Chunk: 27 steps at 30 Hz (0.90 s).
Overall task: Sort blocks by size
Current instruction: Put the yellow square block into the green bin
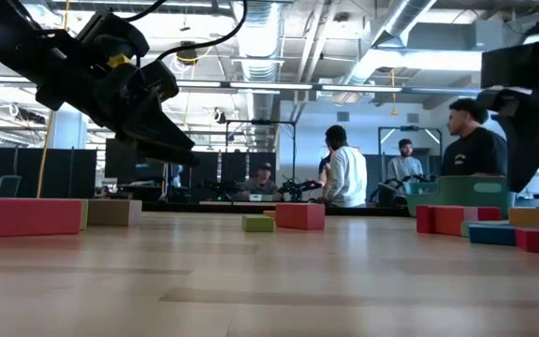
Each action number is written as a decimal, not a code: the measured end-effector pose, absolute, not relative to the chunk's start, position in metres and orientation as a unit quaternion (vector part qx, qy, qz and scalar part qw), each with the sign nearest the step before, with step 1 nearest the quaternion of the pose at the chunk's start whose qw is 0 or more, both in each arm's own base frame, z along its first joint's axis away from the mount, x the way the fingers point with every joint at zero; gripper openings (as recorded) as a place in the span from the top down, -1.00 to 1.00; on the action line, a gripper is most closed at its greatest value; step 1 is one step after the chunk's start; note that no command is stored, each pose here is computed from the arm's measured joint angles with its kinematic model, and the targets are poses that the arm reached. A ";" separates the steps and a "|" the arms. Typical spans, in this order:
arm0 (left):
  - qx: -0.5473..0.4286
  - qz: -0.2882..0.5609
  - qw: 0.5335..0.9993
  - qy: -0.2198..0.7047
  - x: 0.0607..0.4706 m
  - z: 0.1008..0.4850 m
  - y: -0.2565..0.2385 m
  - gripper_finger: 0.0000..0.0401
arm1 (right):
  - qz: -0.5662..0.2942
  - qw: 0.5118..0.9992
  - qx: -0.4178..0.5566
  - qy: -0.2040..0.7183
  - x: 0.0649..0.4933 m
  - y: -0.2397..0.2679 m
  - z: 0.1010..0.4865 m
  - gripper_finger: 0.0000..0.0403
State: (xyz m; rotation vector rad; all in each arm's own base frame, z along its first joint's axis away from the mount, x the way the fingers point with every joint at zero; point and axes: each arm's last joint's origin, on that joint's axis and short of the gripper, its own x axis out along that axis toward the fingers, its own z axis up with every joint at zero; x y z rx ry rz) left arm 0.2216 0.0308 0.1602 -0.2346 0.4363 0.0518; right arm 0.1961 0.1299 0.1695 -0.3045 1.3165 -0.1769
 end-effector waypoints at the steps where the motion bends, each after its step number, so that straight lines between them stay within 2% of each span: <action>1: -0.116 0.025 0.969 0.216 0.222 0.160 0.031 -0.23 | -0.080 0.774 -0.146 0.611 0.197 0.129 0.168 -0.23; 9: -0.117 0.025 0.969 0.217 0.222 0.160 0.031 -0.23 | -0.080 0.742 -0.180 0.641 0.208 0.120 0.151 -0.23; 15: -0.121 0.026 0.967 0.221 0.221 0.159 0.031 -0.23 | -0.069 0.715 -0.160 0.677 0.215 0.114 0.140 -0.21; 18: -0.121 0.026 0.967 0.221 0.221 0.159 0.031 -0.23 | -0.071 0.713 -0.156 0.679 0.216 0.112 0.139 -0.11; 24: -0.119 0.025 0.968 0.221 0.221 0.159 0.031 -0.23 | -0.067 0.713 -0.150 0.682 0.213 0.111 0.144 0.24; 27: -0.116 0.025 0.968 0.222 0.221 0.159 0.031 -0.23 | -0.064 0.716 -0.146 0.680 0.212 0.110 0.147 0.25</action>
